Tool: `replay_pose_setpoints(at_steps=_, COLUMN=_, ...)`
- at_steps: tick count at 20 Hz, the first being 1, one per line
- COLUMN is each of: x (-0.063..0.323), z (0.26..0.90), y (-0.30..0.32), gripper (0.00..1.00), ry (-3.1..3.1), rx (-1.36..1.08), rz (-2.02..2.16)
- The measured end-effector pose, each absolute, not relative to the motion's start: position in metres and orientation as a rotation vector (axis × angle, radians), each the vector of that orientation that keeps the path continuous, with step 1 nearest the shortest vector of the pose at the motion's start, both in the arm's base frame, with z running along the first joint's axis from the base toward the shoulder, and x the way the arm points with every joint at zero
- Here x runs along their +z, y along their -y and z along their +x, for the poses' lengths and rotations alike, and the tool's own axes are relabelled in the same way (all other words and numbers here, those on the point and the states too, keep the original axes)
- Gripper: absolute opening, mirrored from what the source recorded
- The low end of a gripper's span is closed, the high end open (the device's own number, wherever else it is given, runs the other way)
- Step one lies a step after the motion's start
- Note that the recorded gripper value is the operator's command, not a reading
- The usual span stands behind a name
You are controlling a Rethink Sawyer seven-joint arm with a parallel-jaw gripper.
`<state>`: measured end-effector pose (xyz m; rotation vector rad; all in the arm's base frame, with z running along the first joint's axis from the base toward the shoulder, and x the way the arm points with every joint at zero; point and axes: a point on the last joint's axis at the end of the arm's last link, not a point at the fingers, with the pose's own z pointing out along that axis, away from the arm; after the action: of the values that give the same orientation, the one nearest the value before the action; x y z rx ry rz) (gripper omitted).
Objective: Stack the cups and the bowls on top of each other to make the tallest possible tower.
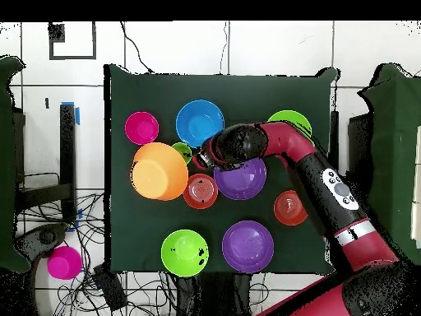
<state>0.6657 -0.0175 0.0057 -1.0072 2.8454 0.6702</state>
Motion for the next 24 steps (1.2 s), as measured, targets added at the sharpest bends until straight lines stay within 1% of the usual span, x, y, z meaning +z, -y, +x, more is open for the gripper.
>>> replay_pose_setpoints(at_steps=8, x=0.019, z=0.677, y=0.057, gripper=1.0, ry=-2.858, rx=0.391, rz=-0.976)
replay_pose_setpoints(at_steps=14, x=0.046, z=0.677, y=0.083, gripper=1.0, ry=-2.931, rx=0.165, rz=-0.907)
replay_pose_setpoints(at_steps=17, x=0.067, z=0.673, y=0.087, gripper=1.0, ry=-2.939, rx=0.098, rz=-0.875)
replay_pose_setpoints(at_steps=20, x=0.078, z=0.665, y=0.082, gripper=1.0, ry=-2.933, rx=0.066, rz=-0.851)
replay_pose_setpoints(at_steps=24, x=0.078, z=0.646, y=0.064, gripper=1.0, ry=-2.907, rx=0.054, rz=-0.77)
